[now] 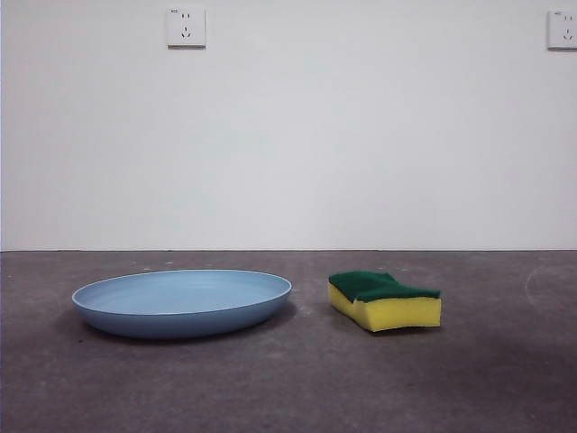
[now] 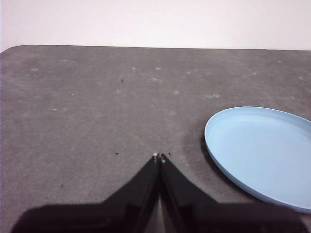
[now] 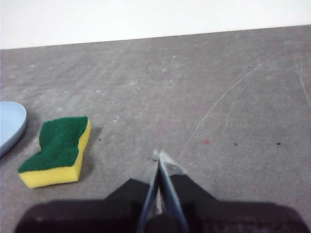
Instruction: Pick up the plate,pick up the cloth,clean the plate with the cloth
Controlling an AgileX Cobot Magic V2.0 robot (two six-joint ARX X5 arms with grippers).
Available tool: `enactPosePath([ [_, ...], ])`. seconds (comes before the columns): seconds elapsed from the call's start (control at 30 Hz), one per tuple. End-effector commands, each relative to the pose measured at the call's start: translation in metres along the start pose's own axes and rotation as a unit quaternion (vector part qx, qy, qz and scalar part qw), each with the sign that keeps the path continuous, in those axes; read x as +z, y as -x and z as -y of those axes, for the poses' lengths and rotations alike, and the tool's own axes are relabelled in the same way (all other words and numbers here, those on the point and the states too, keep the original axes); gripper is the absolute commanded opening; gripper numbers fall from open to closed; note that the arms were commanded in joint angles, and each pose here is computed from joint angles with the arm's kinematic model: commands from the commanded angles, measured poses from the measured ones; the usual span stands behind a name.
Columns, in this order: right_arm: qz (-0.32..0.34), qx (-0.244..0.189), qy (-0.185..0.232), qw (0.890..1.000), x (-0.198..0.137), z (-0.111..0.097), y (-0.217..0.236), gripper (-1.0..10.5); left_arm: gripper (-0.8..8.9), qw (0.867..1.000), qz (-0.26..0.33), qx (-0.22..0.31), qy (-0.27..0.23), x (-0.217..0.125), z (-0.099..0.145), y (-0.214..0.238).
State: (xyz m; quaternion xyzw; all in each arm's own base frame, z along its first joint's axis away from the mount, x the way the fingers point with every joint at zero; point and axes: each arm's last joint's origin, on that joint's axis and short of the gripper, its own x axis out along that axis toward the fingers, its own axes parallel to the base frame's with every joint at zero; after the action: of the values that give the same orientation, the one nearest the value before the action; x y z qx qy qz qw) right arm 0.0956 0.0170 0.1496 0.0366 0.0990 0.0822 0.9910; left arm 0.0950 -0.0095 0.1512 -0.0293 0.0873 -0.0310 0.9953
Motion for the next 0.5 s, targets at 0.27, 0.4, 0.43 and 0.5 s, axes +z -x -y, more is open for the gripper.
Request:
enactPosePath([
  [0.27,-0.010,0.000,-0.094,0.995,-0.001,0.000,0.000,-0.1,-0.06,0.999,-0.016,0.005,0.042,-0.001,0.000,0.001],
  [0.4,-0.033,-0.004,-0.120,0.992,0.009,-0.001,0.003,-0.1,-0.06,0.998,-0.028,0.002,0.065,0.012,0.001,0.006],
  [0.43,-0.039,-0.005,-0.121,0.992,0.013,-0.001,0.004,-0.1,-0.06,0.997,-0.029,-0.004,0.069,0.017,0.001,0.008],
  [0.5,-0.047,-0.007,-0.120,0.992,0.023,-0.002,0.005,-0.1,-0.06,0.997,-0.028,-0.017,0.073,0.029,0.003,0.010],
])
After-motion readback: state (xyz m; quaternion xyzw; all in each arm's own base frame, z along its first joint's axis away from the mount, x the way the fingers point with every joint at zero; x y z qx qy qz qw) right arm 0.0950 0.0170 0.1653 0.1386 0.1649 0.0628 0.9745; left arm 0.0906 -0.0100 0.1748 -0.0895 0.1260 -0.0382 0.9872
